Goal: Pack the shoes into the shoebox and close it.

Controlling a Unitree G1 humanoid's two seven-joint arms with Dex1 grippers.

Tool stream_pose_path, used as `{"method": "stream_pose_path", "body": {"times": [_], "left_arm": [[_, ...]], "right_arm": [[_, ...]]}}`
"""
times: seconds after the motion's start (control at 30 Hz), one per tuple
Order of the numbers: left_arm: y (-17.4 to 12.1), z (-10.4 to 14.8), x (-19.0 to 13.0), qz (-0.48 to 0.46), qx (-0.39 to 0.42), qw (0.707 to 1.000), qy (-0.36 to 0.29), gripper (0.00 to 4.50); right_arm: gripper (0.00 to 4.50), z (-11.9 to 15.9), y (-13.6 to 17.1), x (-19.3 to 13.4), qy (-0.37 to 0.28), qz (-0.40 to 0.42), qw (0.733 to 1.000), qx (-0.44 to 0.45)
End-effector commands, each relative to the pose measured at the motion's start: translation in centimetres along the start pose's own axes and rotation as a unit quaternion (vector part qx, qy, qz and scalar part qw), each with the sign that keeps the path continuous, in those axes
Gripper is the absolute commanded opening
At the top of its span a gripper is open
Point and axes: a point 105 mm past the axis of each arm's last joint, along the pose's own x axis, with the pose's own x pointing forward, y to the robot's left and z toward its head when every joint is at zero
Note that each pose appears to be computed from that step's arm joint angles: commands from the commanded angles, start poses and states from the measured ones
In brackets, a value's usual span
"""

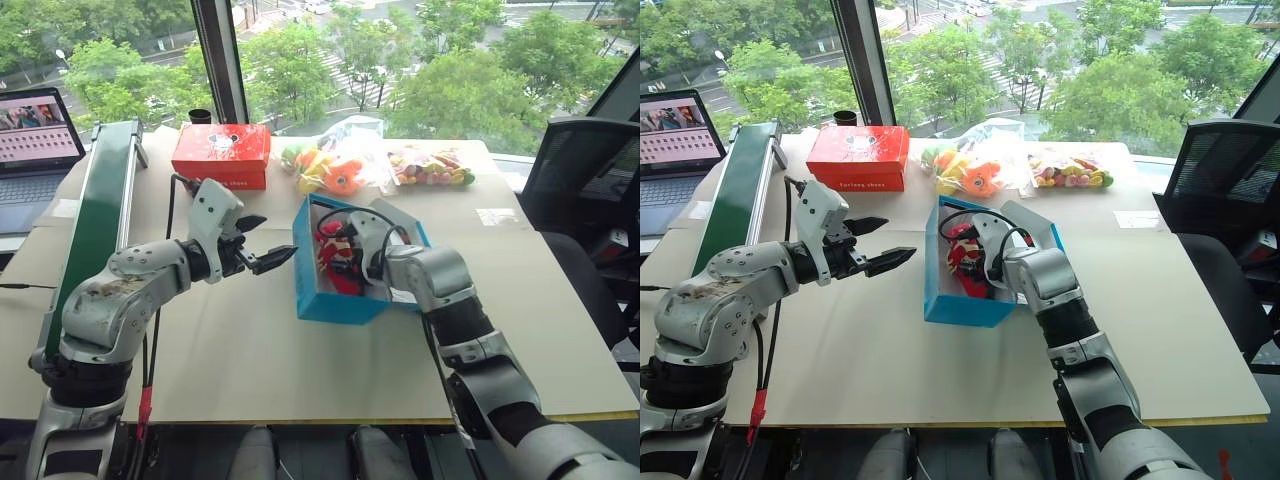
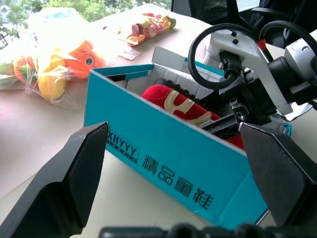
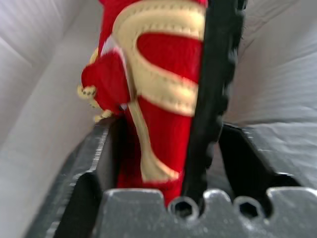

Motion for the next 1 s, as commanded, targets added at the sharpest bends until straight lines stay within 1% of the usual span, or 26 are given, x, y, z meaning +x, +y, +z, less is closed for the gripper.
{"method": "stream_pose_path", "body": {"times": [0.03, 0.1, 0.13, 0.17, 0.23, 0.33, 0.37, 0.4, 0.47, 0.57, 0.6, 0.7, 0.73, 0.8, 0.9, 1.0], "left_arm": [[0.6, 1.3, -0.5, 0.015, 0.022, 1.000, -0.016, 4.50], [1.3, 1.2, -0.7, 0.035, 0.023, 0.999, -0.013, 4.50], [1.8, 1.1, -0.9, 0.050, 0.020, 0.998, -0.012, 4.50], [2.5, 0.8, -1.2, 0.073, 0.017, 0.997, -0.008, 4.50], [4.0, 0.3, -1.8, 0.116, 0.010, 0.993, -0.001, 4.50], [6.0, -0.7, -3.0, 0.181, 0.005, 0.983, 0.014, 4.50], [7.4, -1.4, -3.9, 0.225, -0.004, 0.974, 0.016, 4.50], [8.7, -2.2, -5.1, 0.270, -0.014, 0.962, 0.020, 4.50], [10.8, -3.3, -7.7, 0.347, -0.048, 0.937, -0.003, 4.50], [12.4, -4.0, -10.3, 0.421, -0.043, 0.906, -0.018, 4.50], [13.0, -4.4, -11.4, 0.457, -0.043, 0.888, -0.022, 4.50], [14.6, -5.6, -14.7, 0.550, -0.051, 0.833, -0.026, 4.50], [14.9, -6.2, -15.5, 0.568, -0.052, 0.821, -0.019, 4.50], [15.1, -7.2, -16.4, 0.587, -0.058, 0.807, -0.013, 4.50], [15.2, -8.8, -17.1, 0.597, -0.085, 0.797, -0.016, 4.50], [15.6, -10.0, -17.5, 0.605, -0.091, 0.791, -0.013, 4.50]], "right_arm": [[4.42, 4.7, 0.7, -1.6, -0.090, 0.016, 0.996, -0.016], [4.42, 6.3, 1.8, -2.4, -0.126, 0.050, 0.991, -0.016], [4.42, 7.2, 2.2, -2.9, -0.157, 0.062, 0.985, -0.030], [4.42, 8.3, 2.5, -3.7, -0.199, 0.068, 0.976, -0.055], [4.42, 9.7, 3.2, -5.1, -0.255, 0.092, 0.959, -0.079], [4.42, 10.2, 3.9, -6.0, -0.284, 0.135, 0.946, -0.082], [4.42, 10.2, 4.7, -6.7, -0.298, 0.184, 0.935, -0.063], [4.42, 9.7, 5.7, -7.5, -0.298, 0.254, 0.919, -0.044], [4.42, 7.9, 6.9, -8.3, -0.280, 0.339, 0.897, -0.044], [4.42, 5.8, 7.5, -7.9, -0.252, 0.364, 0.894, -0.076], [4.42, 5.5, 7.7, -7.8, -0.250, 0.368, 0.892, -0.079], [4.42, 5.5, 8.0, -7.6, -0.261, 0.377, 0.886, -0.064], [4.42, 5.5, 8.2, -7.5, -0.264, 0.378, 0.885, -0.063], [4.42, 5.3, 8.7, -7.3, -0.267, 0.380, 0.883, -0.066], [4.42, 4.0, 9.8, -7.2, -0.254, 0.399, 0.877, -0.084], [4.42, 3.1, 9.8, -6.9, -0.248, 0.395, 0.880, -0.094]]}}
